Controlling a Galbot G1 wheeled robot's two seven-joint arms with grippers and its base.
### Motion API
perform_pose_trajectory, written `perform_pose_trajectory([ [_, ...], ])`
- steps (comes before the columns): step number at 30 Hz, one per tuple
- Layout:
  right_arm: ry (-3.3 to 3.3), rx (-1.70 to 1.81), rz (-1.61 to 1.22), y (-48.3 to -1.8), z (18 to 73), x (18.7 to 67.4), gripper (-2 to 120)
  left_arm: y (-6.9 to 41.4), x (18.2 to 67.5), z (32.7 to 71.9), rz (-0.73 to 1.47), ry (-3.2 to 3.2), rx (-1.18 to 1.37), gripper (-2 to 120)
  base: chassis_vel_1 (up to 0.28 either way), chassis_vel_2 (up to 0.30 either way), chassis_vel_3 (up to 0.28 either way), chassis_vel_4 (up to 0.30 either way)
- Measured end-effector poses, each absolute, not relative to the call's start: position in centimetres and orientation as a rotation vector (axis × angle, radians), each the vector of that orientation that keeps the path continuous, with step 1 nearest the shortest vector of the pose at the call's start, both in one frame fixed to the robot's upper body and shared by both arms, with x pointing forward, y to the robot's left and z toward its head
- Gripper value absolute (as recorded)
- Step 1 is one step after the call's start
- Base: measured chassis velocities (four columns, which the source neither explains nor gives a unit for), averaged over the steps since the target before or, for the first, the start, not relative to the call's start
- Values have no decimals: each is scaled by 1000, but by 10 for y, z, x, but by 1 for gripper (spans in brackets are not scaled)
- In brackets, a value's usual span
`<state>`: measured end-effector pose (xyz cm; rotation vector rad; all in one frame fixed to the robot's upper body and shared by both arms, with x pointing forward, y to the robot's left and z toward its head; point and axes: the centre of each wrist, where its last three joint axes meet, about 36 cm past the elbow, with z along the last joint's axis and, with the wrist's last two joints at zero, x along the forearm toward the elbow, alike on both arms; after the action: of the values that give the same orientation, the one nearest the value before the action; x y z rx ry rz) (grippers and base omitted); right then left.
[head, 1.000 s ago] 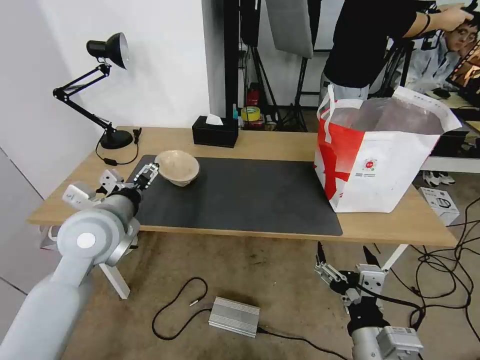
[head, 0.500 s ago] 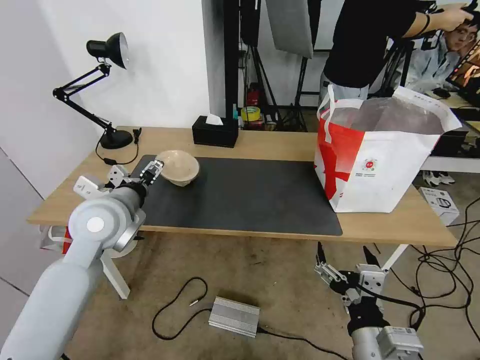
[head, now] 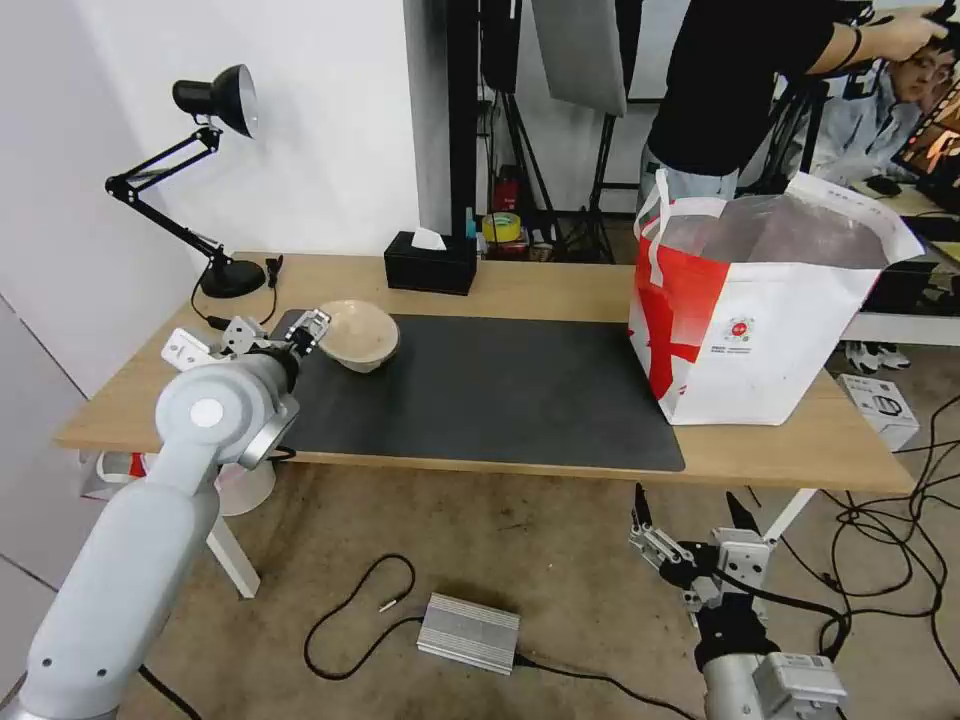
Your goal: Pick up the trash from the table and place it into the takeout bag.
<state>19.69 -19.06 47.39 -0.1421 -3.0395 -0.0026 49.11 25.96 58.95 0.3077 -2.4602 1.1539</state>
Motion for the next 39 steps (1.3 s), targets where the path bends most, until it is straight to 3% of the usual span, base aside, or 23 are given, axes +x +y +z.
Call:
perform_pose_trajectory([
  [39,-3039,-142,-3,-191,474,197,100,241,561,572,1102,-2384,379,100,0,0,0,0],
])
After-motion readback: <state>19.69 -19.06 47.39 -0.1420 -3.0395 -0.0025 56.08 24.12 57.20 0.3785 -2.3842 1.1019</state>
